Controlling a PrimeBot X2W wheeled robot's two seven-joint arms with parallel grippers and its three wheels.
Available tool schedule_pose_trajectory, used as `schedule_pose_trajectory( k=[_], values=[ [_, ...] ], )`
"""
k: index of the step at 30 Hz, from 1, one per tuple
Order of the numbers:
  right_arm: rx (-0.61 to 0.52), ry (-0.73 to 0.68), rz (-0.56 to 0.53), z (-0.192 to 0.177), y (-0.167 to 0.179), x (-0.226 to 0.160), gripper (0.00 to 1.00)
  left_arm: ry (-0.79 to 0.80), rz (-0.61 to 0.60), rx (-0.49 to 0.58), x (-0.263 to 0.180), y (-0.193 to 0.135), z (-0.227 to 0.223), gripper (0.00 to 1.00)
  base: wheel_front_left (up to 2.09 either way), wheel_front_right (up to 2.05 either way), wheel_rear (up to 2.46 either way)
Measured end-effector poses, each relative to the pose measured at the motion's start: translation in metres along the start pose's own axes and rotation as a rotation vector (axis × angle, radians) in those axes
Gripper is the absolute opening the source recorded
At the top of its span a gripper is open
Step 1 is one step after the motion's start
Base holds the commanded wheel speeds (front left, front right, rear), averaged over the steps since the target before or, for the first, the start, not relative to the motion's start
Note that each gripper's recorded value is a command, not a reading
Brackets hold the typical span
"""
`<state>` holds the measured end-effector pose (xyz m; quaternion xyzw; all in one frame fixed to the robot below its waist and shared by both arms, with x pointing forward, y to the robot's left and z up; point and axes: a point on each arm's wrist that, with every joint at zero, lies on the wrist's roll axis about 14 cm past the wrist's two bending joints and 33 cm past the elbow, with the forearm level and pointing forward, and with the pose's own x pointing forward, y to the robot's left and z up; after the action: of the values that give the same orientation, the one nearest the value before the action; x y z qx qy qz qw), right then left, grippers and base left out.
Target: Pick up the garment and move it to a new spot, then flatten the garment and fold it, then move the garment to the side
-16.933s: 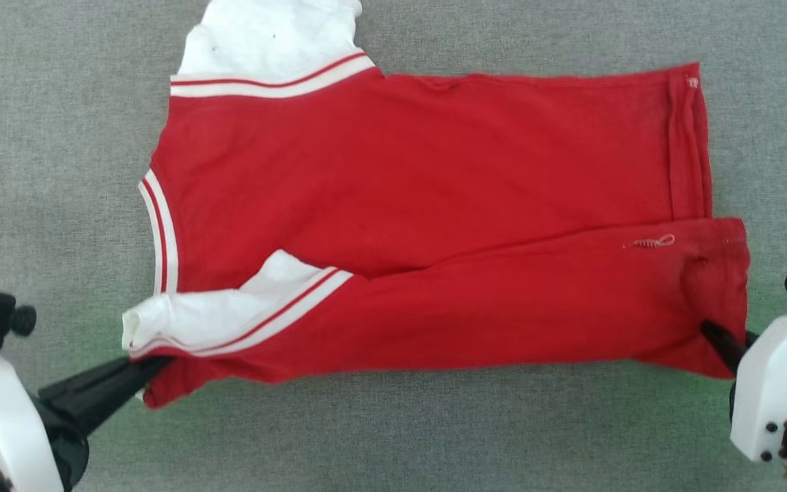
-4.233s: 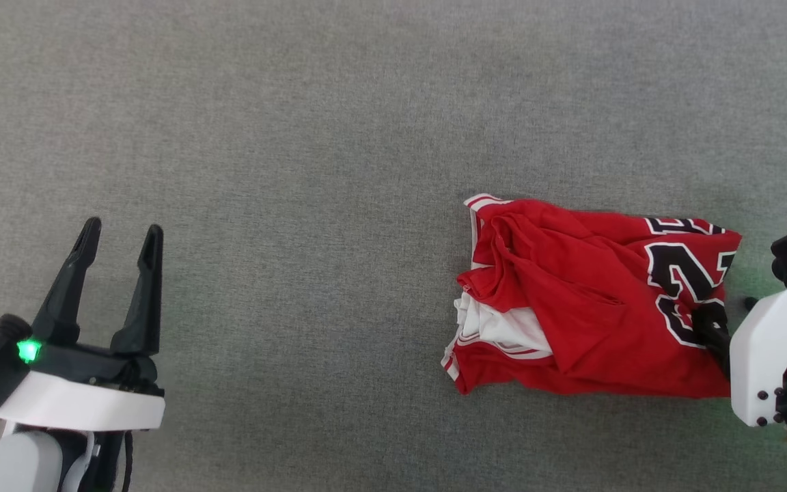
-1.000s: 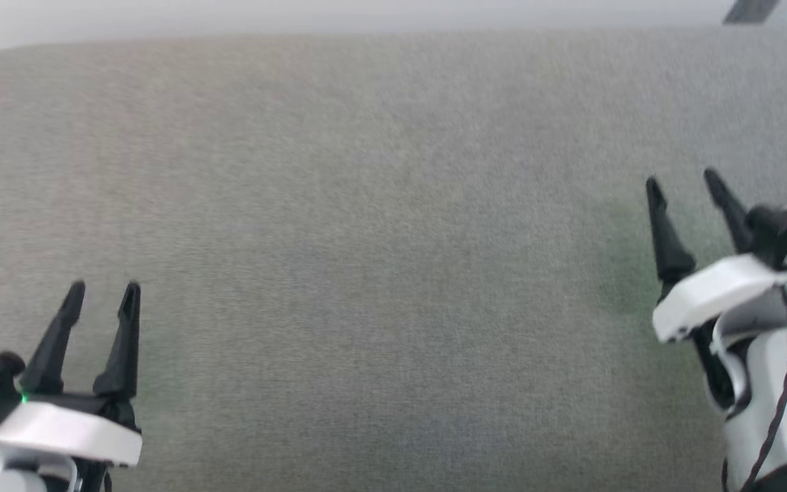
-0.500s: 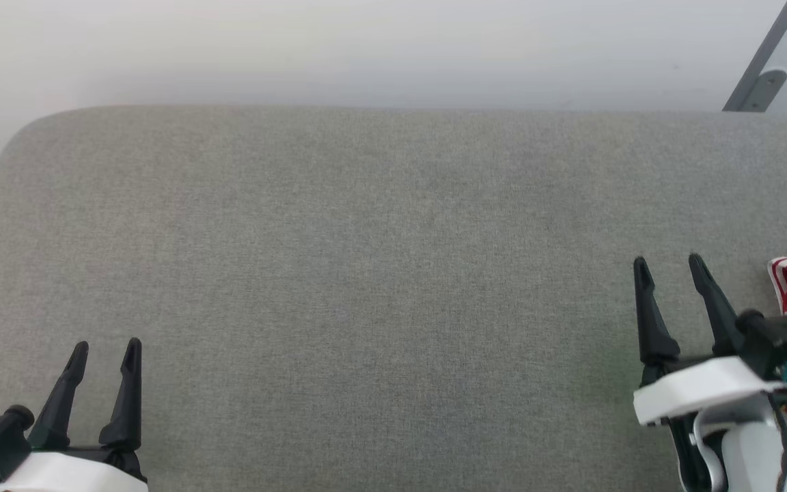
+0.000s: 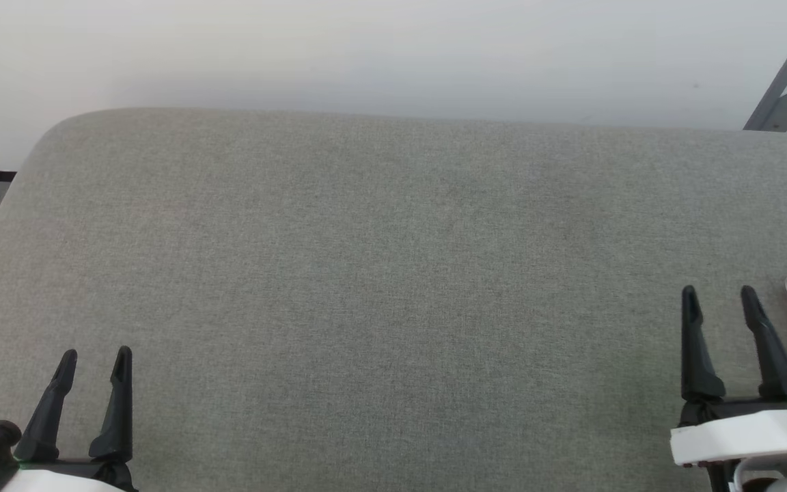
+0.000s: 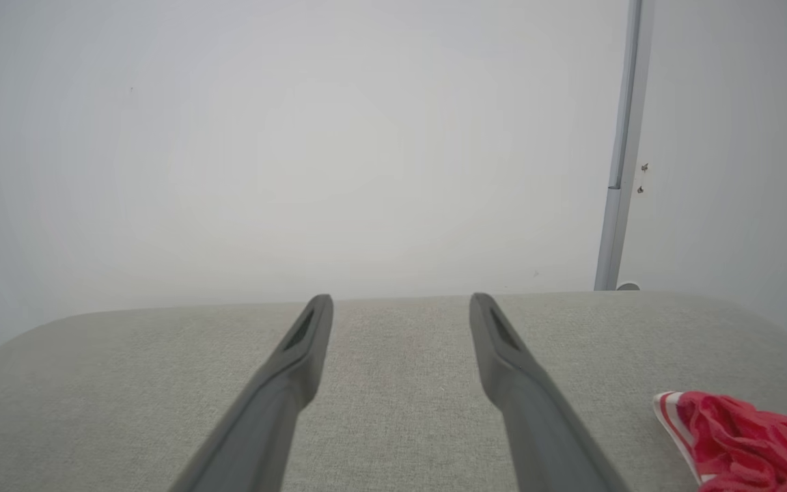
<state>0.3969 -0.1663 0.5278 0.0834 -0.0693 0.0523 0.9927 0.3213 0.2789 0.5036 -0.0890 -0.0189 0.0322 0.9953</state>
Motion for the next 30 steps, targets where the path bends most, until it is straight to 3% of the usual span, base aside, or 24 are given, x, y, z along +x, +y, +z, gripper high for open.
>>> schedule_pose_trajectory(
  k=[30],
  values=[
    [0.038, 0.005, -0.011, 0.001, -0.003, 0.003, 1.0, -0.018, -0.006, -0.003, 0.01, -0.004, 0.005, 1.0, 0.0, 0.0, 0.0]
  ],
)
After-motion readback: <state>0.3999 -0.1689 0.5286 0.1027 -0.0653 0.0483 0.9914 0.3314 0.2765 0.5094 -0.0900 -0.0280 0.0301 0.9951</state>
